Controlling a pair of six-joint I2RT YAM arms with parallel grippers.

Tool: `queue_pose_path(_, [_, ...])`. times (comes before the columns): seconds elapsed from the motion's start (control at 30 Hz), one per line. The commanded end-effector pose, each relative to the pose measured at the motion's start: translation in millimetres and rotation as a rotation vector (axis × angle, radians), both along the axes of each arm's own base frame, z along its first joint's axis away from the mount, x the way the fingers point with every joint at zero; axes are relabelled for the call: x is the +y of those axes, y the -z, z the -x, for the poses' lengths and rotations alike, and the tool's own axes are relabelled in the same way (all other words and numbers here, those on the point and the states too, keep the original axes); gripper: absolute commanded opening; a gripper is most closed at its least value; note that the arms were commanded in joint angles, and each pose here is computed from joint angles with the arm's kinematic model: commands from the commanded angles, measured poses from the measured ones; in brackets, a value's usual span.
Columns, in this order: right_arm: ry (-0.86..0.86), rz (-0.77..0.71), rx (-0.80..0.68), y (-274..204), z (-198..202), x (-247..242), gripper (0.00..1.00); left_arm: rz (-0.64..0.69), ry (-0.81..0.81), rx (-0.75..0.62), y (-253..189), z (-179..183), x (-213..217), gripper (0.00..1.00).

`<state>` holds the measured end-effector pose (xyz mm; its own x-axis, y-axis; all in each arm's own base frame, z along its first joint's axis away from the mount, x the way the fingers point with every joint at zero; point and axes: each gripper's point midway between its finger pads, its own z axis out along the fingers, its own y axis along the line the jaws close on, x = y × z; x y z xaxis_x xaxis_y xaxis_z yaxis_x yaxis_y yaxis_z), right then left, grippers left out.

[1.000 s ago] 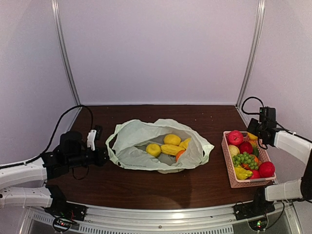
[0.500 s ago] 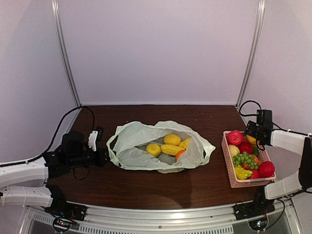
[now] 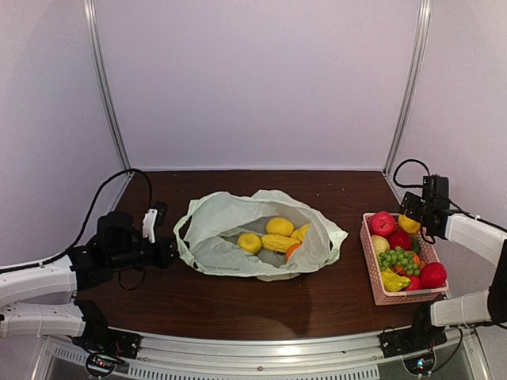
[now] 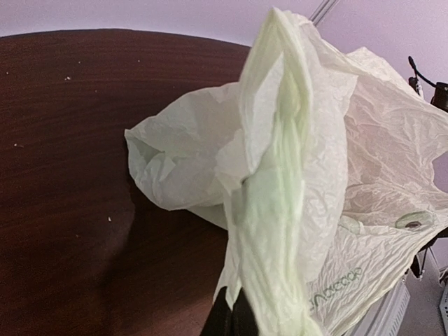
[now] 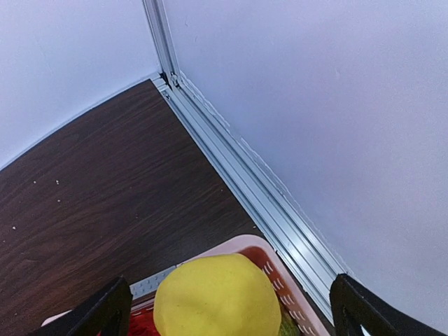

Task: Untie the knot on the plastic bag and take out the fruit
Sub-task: Place the fake fruit in the bin, then adjust the bag opening for the takeout bag.

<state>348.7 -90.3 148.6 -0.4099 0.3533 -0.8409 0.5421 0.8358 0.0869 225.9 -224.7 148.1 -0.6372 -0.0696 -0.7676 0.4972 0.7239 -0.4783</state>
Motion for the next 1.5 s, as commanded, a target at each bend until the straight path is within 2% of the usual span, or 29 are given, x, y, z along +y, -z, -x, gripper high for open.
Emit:
queue_pose_path(0.0, [-0.008,0.001,-0.04,-32.8,16.8,1.6,1.0,0.092,0.037,-0.125,-37.5,1.9,-4.7,0.0])
queue_pose_path(0.13, [-0.124,-0.045,-0.119,-67.4,26.5,24.3,1.0,0.099,0.08,-0.154,-44.9,8.7,-7.0,0.0])
queue_pose_path(0.3, [-0.527,-0.202,-0.243,-108.2,30.1,106.5,1.0,0.067,0.112,-0.146,-44.9,13.3,-7.8,0.0])
queue_pose_path(0.47, [-0.873,-0.305,-0.346,-154.1,49.6,189.4,1.0,0.032,0.039,-0.129,-51.1,9.9,5.8,0.54])
queue_pose_path(0.53, [-0.963,-0.315,-0.37,-169.4,58.9,213.2,1.0,0.005,-0.005,-0.123,-58.6,7.2,14.2,0.7])
queue_pose_path(0.67, [-1.114,-0.344,-0.421,-196.6,79.7,253.4,1.0,-0.061,-0.052,-0.128,-81.6,4.6,27.5,0.87])
queue_pose_path(0.77, [-1.223,-0.358,-0.431,-206.3,97.1,282.2,1.0,-0.082,0.009,-0.163,-108.3,5.1,19.9,0.95])
queue_pose_path(0.9, [-1.315,-0.356,-0.422,-209.5,111.5,311.4,1.0,-0.127,0.144,-0.163,-129.8,-4.8,-7.9,0.98])
queue_pose_path(1.1, [-1.399,-0.348,-0.4,-205.3,123.8,345.6,1.0,-0.192,0.227,-0.164,-120.3,-45.4,-18.6,0.98])
queue_pose_path(1.2, [-1.427,-0.347,-0.396,-207.7,128.8,357.9,1.0,-0.115,0.312,-0.134,-115.3,-55.2,-23.5,0.98])
queue_pose_path(1.33, [-1.463,-0.339,-0.393,-214.3,136.7,373.2,1.0,-0.036,0.49,-0.124,-109.7,-46.8,-47.5,0.98])
queue_pose_path(1.47, [-1.462,-0.294,-0.353,-210.1,135.8,388.2,1.0,-0.02,0.544,-0.138,-100.7,-46.1,-54.2,0.98])
